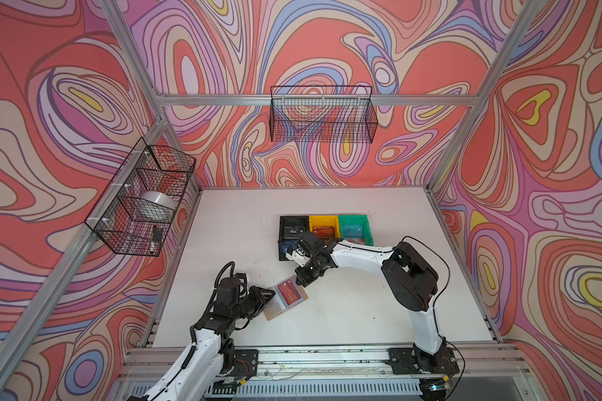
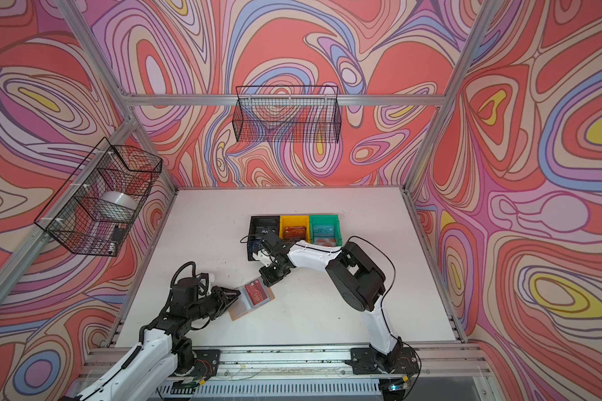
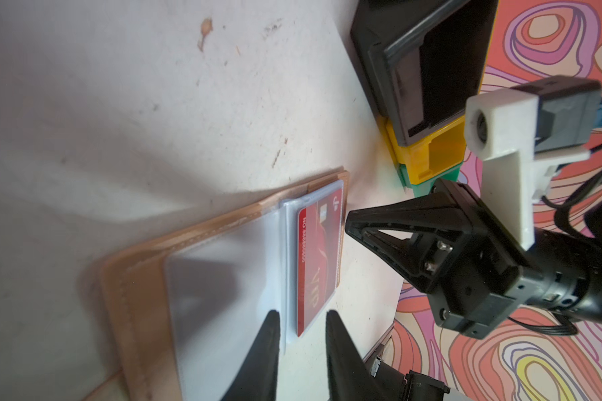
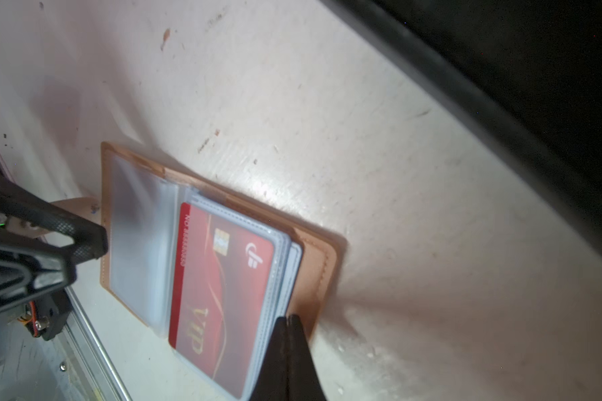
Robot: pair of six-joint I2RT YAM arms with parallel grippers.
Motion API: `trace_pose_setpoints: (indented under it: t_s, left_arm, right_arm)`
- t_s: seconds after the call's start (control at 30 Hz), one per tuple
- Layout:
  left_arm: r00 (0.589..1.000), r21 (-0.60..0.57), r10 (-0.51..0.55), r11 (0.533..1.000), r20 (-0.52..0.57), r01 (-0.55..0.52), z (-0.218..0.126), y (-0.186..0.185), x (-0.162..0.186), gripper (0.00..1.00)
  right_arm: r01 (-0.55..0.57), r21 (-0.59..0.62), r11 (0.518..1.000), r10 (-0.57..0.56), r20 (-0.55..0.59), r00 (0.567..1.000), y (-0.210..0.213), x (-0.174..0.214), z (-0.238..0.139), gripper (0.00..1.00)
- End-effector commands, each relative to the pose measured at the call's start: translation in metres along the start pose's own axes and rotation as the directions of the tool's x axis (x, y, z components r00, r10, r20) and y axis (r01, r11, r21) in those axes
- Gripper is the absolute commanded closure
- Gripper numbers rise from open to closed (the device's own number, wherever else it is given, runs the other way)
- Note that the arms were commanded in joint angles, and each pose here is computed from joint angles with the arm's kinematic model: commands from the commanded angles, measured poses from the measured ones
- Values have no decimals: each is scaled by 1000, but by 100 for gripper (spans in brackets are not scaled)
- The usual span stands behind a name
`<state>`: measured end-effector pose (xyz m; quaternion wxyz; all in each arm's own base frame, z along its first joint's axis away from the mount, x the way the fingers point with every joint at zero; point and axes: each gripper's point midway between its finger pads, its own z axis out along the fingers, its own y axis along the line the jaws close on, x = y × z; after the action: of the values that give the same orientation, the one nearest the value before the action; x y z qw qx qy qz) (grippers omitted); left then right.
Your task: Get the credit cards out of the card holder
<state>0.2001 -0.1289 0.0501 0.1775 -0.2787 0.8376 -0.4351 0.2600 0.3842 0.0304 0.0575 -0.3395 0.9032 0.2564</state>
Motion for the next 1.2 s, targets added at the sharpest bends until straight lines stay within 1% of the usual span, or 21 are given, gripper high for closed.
trace_pose_setpoints:
  t_s: [0.0,0.2,0.37,0.5,1.17]
  left_arm:
    - [1000,12,0,1000,7,0,1,-4,-3,73]
    - [1000,-1,-7,1000,-5,7,5,4,0,73]
    - [1000,-7,-8,1000,-9,8,9,7,1,73]
    - [1000,-7,-2,1000,-14,2,12,6,1,73]
    - [1000,-24,5,1000,-29,-6,22,12,3,73]
  right_arm:
    - [9,25,1000,-8,-25,1000,-6,7,5,97]
    - [14,5,1000,-14,-7,1000,0,4,0,98]
    - [30,-48,998,-29,22,999,13,-1,-9,98]
    - [28,-83,996,-26,24,999,18,-2,-6,98]
    - [-13,-65,998,9,-53,999,3,18,20,98]
